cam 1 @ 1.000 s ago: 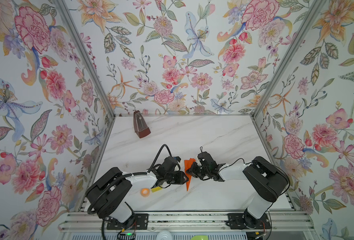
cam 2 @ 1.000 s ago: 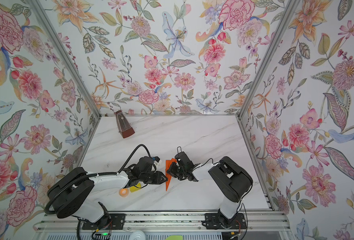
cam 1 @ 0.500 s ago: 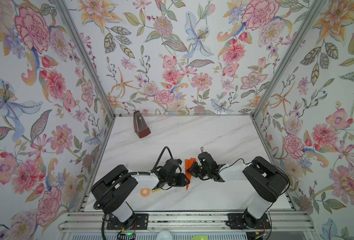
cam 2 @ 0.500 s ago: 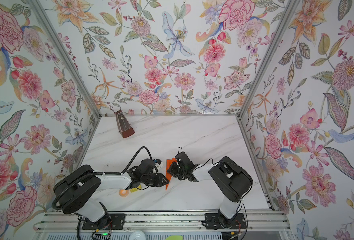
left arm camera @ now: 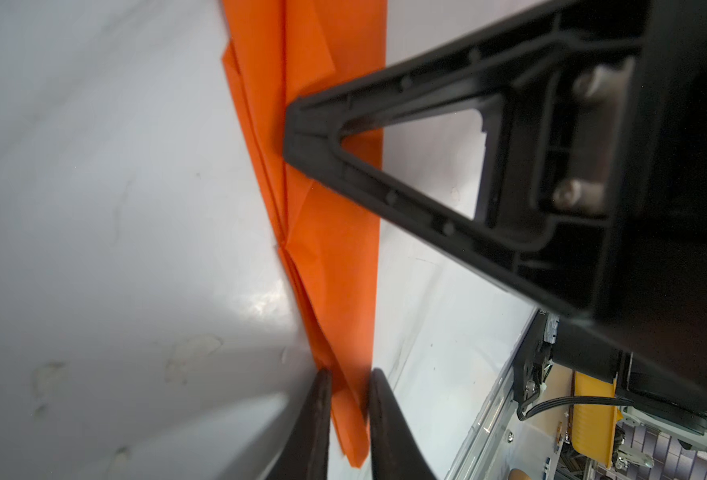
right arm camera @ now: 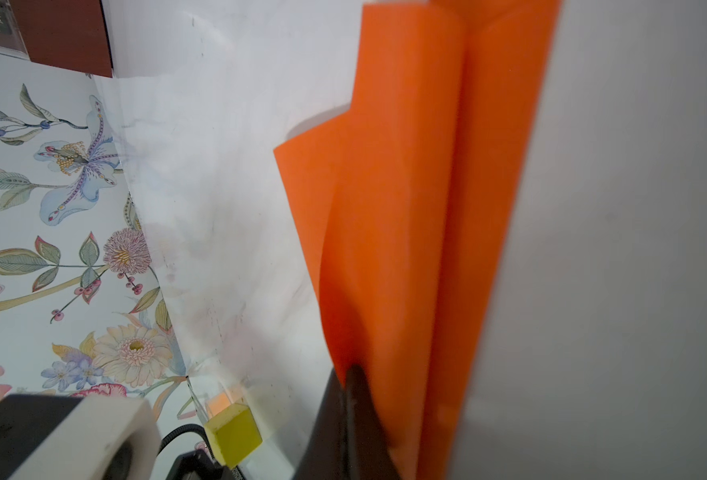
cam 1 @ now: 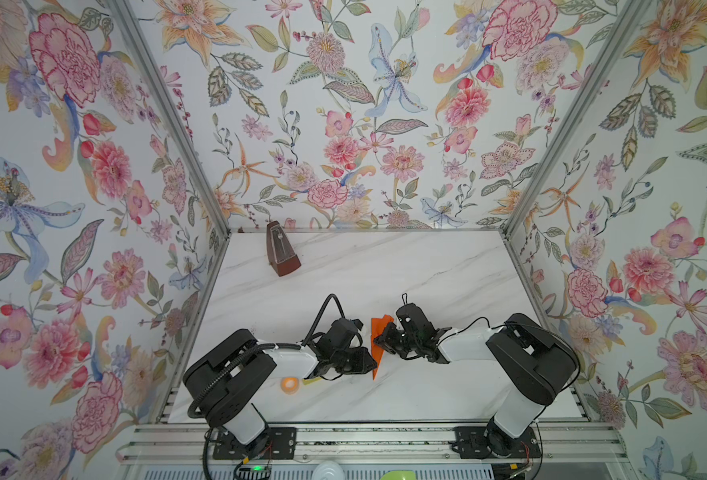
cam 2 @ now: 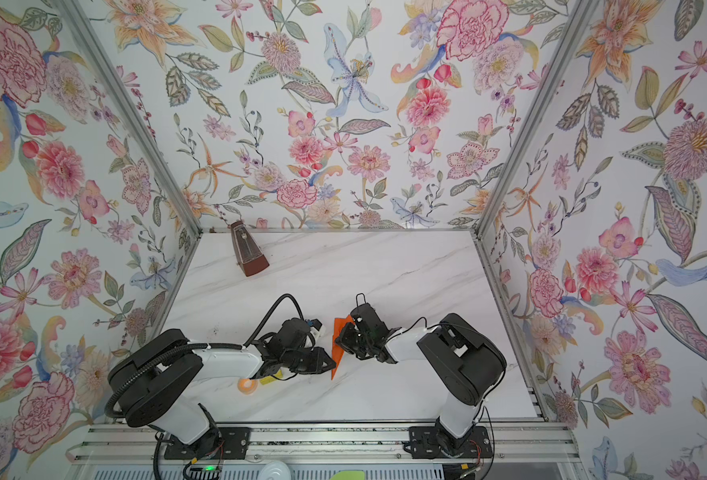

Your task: Fold a paper plane with a square sheet of paper (fold left side to right side)

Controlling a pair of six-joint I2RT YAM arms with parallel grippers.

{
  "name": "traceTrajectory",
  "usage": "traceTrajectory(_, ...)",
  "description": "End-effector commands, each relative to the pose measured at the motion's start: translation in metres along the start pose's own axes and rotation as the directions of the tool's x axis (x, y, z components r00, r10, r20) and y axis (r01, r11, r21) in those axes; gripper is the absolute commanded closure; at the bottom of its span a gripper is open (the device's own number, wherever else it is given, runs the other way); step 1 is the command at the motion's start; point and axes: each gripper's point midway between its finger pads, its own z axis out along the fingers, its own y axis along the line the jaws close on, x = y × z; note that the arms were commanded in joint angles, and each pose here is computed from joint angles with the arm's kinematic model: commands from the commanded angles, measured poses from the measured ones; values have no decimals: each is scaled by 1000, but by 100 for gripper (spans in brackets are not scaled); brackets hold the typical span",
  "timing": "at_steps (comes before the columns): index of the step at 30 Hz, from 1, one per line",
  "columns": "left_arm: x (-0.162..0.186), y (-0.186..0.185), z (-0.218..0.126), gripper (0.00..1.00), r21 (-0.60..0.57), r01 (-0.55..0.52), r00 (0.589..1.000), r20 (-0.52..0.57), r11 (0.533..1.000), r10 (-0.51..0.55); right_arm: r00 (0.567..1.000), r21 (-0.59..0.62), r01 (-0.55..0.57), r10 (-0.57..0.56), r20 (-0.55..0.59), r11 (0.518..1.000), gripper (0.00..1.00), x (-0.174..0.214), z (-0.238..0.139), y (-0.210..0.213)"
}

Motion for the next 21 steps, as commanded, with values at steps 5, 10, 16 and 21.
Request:
traceTrajectory(5, 27, 37, 5, 85, -140, 24, 996, -76, 990, -35, 999, 57, -18, 16, 40, 998, 100, -7, -6, -16)
traceTrajectory(10, 30, 42, 7, 86, -150, 27, 995, -87, 988, -41, 998, 48, -13, 11, 56, 999, 100, -10, -10, -12)
traceTrajectory(16, 32, 43, 9, 86, -151, 23, 994, -99, 988, -39, 998, 58, -6, 2, 61, 998, 100, -12, -12, -15)
traceTrajectory(21, 35, 46, 9, 86, -157, 28, 993, -107, 987, -45, 999, 58, -20, 18, 44, 998, 100, -10, -7, -22)
